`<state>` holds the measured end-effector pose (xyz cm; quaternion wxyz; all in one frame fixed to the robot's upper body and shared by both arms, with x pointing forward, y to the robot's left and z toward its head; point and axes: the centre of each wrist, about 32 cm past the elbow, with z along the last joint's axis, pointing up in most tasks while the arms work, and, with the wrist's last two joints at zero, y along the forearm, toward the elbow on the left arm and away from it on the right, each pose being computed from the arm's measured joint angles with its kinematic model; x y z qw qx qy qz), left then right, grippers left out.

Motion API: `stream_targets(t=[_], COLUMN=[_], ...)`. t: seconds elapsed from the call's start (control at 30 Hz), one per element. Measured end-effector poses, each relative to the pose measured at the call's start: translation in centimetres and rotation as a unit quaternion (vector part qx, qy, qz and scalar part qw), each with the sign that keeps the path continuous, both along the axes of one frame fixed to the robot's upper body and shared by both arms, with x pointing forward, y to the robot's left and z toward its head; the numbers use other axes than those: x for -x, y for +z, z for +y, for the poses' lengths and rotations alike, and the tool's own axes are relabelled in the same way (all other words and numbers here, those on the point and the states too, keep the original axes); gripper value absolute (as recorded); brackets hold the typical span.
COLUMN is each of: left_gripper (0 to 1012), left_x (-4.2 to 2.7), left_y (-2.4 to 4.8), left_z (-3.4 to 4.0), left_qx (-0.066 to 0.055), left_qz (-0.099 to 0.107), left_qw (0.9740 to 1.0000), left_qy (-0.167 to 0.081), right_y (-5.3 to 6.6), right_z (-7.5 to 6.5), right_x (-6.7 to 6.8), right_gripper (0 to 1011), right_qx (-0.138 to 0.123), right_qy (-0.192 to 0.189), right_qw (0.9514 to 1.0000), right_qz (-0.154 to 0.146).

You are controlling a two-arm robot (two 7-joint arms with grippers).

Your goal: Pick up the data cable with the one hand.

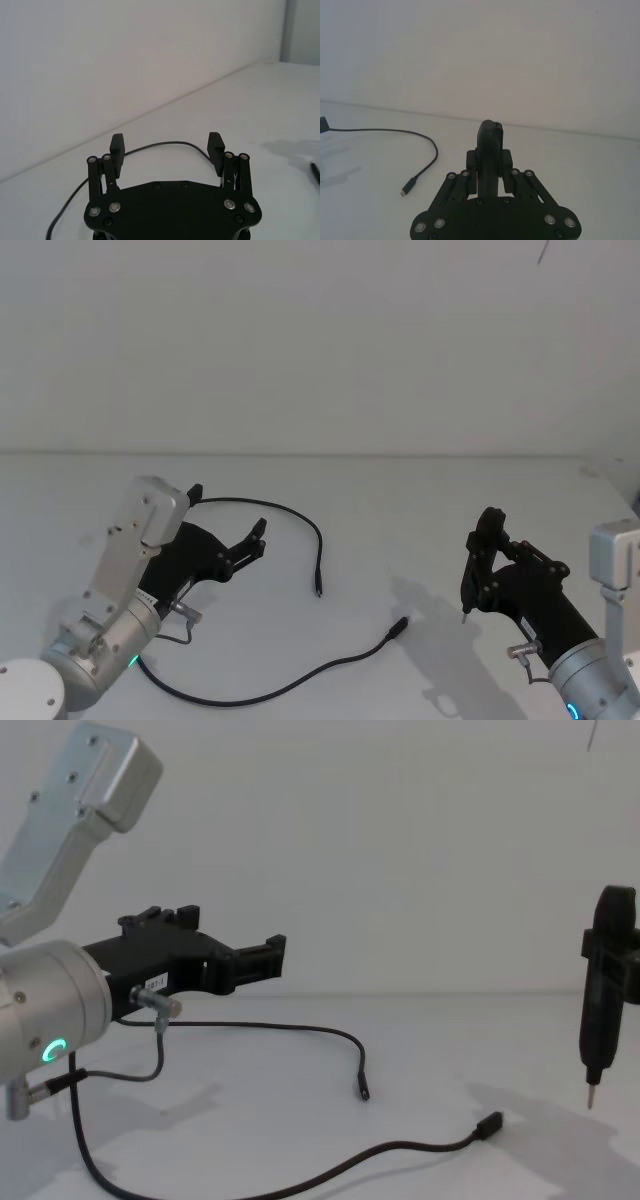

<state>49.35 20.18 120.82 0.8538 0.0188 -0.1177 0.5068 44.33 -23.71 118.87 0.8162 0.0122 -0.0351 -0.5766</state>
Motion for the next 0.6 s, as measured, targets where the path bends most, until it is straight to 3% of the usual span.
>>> stream_targets(t=[0.37, 0.5, 0.6], left_gripper=[1001, 1001, 1001], left_x=[-0.4, -0.59, -0.74], left_y=[0.73, 1.01, 1.22], left_z=[0.81, 1.15, 1.4], left_qx=[0.009, 0.011, 0.009], left_qz=[0.019, 0.033, 0.051], left_qw=[0.9978, 0.9955, 0.9919], left_qy=[-0.063, -0.088, -0.116], right_y=[0.0, 0.0, 0.0], right_z=[0.0, 0.0, 0.0], right_x=[0.0, 0.0, 0.0], right_gripper=[279, 279, 279], right_qx=[0.0, 0.0, 0.0], right_qy=[0.0, 0.0, 0.0], right_qw=[1.0, 1.0, 1.0], right_qz=[0.0, 0.0, 0.0])
